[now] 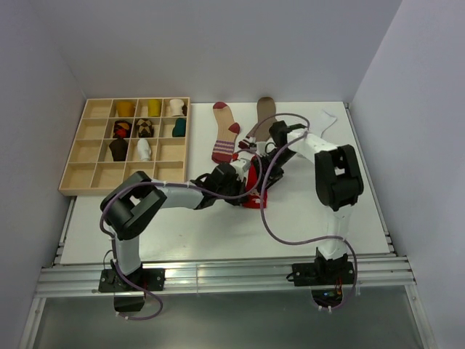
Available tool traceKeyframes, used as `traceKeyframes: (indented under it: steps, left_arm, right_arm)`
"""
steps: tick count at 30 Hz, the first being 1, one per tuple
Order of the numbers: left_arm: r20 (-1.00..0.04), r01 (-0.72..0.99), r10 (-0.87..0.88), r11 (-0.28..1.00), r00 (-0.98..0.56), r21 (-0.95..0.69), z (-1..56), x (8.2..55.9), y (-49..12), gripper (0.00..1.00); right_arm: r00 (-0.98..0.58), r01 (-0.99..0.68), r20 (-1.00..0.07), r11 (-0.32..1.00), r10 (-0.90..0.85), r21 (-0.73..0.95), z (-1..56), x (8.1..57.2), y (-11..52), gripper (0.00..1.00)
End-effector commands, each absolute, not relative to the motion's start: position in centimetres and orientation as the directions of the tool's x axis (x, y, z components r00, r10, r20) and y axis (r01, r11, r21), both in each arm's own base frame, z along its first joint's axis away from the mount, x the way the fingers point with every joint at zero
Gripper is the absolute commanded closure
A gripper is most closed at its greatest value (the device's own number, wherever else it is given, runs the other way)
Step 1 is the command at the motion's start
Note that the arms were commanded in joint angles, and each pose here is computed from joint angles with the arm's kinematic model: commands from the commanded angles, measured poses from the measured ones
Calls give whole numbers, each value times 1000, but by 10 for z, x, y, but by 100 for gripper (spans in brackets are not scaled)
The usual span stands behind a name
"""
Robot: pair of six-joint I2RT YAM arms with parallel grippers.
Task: Roll the socks
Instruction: Roll the sock at the center of the board.
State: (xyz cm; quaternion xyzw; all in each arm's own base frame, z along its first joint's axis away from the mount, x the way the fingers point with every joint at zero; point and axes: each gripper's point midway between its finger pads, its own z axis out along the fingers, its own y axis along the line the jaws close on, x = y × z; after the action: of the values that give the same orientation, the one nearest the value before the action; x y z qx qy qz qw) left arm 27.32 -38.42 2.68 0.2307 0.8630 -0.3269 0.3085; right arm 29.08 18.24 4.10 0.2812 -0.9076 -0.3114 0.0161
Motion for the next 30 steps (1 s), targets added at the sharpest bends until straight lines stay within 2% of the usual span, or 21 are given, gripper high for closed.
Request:
traceKeyframes:
  steps: [1, 6, 7, 8, 10, 15, 20, 21, 22, 24, 30]
  left_arm:
    - [-527, 500, 261, 777, -809, -383, -8, 242, -347, 100]
    - [-439, 453, 262, 789, -859, -415, -7, 227, -343, 100]
    - [-409, 428, 254, 800, -876, -421, -6, 223, -342, 100]
    - [-398, 421, 252, 801, -882, -426, -4, 221, -341, 100]
    - [-346, 386, 245, 814, -906, -434, -3, 214, -339, 100]
    - [-267, 320, 224, 857, -937, -404, -2, 207, -331, 100]
    - [-177, 269, 211, 863, -961, -427, -7, 199, -333, 100]
    - [-171, 266, 211, 862, -962, -432, -6, 199, -335, 100]
    - [-154, 263, 216, 864, -964, -429, -10, 198, -335, 100]
    - [-142, 256, 216, 865, -966, -432, -10, 198, -337, 100]
    - [-72, 209, 201, 835, -977, -510, -11, 196, -345, 100]
  right_arm:
    - [-815, -577, -347, 706, -464, 411, 67, 330, 168, 49]
    - [-760, -618, -468, 724, -451, 305, 80, 335, 142, 51]
    - [-714, -647, -534, 719, -453, 255, 93, 341, 140, 52]
    - [-702, -659, -534, 714, -471, 237, 86, 332, 135, 52]
    - [-627, -690, -617, 706, -476, 157, 101, 336, 133, 52]
    - [-454, -781, -720, 623, -524, 39, 115, 312, 134, 50]
    - [-216, -882, -739, 453, -638, -133, 108, 266, 156, 48]
    - [-132, -875, -763, 436, -633, -211, 122, 264, 162, 47]
    - [-91, -880, -761, 410, -642, -241, 121, 257, 167, 43]
    - [-3, -889, -755, 348, -655, -298, 119, 241, 182, 43]
    - [140, -892, -667, 199, -732, -406, 95, 218, 203, 45]
